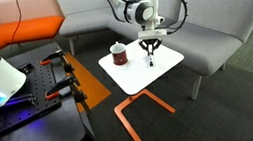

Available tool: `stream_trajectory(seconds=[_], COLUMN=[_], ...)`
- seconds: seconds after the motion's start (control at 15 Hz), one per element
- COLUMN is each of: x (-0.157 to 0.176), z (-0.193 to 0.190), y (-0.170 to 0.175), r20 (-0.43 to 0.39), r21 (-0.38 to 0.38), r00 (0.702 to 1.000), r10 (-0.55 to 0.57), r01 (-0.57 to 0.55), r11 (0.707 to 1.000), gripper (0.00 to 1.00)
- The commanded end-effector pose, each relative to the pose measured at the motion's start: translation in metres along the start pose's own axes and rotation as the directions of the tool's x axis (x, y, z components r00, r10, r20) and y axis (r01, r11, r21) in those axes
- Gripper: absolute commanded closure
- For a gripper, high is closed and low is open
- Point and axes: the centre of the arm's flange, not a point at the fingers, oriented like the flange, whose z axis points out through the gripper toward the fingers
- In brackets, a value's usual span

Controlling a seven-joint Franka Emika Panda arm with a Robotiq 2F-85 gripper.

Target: Pick up the marker and put it in the cup

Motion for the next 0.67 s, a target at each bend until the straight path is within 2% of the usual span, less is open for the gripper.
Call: stream_trajectory(seconds=[0.0,0.07,0.27,0.47,0.6], x=[0.002,0.003,0.006,-0.006,-0.022], z=[-0.011,-0.018,-0.056,-0.099,-0.117], y=[0.007,0.007,-0.001,0.002,0.003], r20=[-0.005,-0.039,-0.211,-0.355,-0.445], r21=[0.022,0.032,0.116,0.184,0.214], r00=[0.999,0.998,0.976,0.934,0.896], r10=[0.038,0.047,0.056,0.035,0.011], r01=[-0.038,-0.045,-0.032,0.033,0.094], r11=[0.999,0.998,0.993,0.982,0.972], gripper=[0.97,0.95,0.95,0.95,0.95])
